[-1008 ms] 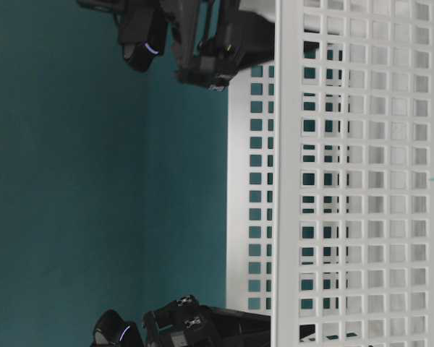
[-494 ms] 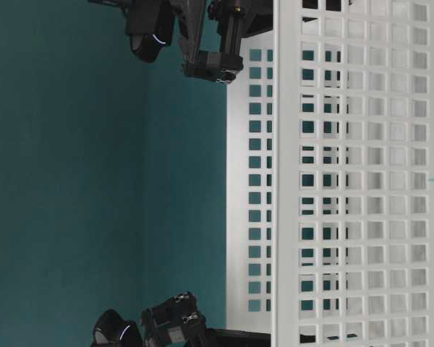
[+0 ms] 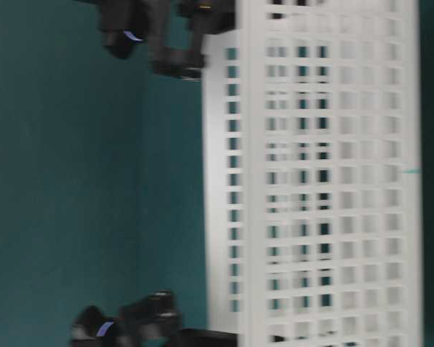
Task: Lift the white basket with both hands.
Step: 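Lift the basket upward off the table with both grippers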
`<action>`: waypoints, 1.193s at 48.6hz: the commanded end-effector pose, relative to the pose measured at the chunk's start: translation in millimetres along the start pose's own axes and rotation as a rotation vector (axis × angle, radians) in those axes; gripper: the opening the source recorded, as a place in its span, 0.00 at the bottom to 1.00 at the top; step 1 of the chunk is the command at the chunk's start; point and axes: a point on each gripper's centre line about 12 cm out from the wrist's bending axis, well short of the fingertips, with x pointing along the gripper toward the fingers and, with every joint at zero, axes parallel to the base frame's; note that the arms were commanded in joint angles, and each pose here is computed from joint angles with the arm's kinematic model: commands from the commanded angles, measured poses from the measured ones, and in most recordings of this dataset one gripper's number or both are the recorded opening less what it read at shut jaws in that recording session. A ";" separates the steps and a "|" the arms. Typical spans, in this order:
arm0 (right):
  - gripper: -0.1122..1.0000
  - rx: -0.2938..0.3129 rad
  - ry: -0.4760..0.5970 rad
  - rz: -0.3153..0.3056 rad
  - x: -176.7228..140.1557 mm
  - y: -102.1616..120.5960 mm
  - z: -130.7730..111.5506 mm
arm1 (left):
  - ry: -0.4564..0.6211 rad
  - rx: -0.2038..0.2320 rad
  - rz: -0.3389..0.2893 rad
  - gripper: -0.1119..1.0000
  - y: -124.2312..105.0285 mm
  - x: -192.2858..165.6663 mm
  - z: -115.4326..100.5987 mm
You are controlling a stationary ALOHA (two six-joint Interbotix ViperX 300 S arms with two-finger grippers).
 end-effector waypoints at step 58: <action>0.26 -0.035 0.030 0.184 -178.0 36.7 -9.5 | -0.060 0.038 -0.138 0.20 -69.0 -181.3 25.9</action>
